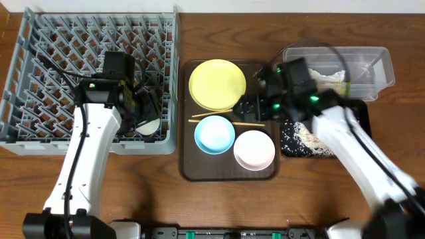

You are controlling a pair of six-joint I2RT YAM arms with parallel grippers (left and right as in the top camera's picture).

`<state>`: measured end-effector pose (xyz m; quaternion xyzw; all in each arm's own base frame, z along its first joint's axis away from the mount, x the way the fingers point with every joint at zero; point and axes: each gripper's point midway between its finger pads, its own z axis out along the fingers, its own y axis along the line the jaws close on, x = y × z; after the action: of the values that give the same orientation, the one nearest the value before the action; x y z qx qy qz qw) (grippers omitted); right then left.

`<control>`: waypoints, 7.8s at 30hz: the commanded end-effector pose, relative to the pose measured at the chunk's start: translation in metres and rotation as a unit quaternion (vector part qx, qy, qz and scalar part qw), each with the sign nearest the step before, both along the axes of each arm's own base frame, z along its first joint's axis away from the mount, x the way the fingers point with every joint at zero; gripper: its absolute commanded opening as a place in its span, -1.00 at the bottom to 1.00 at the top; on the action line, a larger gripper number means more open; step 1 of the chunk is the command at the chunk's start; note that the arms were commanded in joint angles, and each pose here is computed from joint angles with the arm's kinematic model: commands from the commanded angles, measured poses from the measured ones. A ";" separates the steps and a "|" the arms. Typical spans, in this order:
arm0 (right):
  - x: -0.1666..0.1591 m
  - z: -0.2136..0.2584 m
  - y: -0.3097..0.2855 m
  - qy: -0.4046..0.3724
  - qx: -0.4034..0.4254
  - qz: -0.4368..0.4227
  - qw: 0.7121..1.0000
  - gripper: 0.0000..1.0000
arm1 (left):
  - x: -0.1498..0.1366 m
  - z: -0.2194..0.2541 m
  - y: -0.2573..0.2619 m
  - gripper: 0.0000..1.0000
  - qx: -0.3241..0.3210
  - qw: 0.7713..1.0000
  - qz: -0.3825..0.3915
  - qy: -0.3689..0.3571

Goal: Sort waste into correct bins and load items into the dishwasher
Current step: 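Carry white cup with left gripper over the dish rack, then lower white cup upside down into rack with left gripper and release, then withdraw left gripper from rack toward the light-blue bowl on tray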

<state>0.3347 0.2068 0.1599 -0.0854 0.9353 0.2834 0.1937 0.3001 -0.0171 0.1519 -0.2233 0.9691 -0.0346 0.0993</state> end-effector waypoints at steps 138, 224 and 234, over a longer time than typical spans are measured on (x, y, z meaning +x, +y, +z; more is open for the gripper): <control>-0.010 0.091 -0.074 -0.152 -0.138 -0.084 0.975 0.98 | -0.040 -0.061 -0.010 0.77 0.037 0.987 -0.099 0.122; 0.003 0.080 -0.195 -0.079 -0.168 -0.307 0.933 0.98 | 0.009 -0.105 -0.148 0.10 -0.011 0.964 -0.248 0.093; 0.003 0.080 -0.195 -0.079 -0.168 -0.307 0.933 0.99 | 0.010 -0.109 -0.148 -0.09 -0.012 0.966 -0.243 0.091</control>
<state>0.3376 0.0174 0.2406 0.1399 0.9330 0.0497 0.3280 0.3104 -0.1670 0.0472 0.0202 0.9983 -0.0542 -0.0003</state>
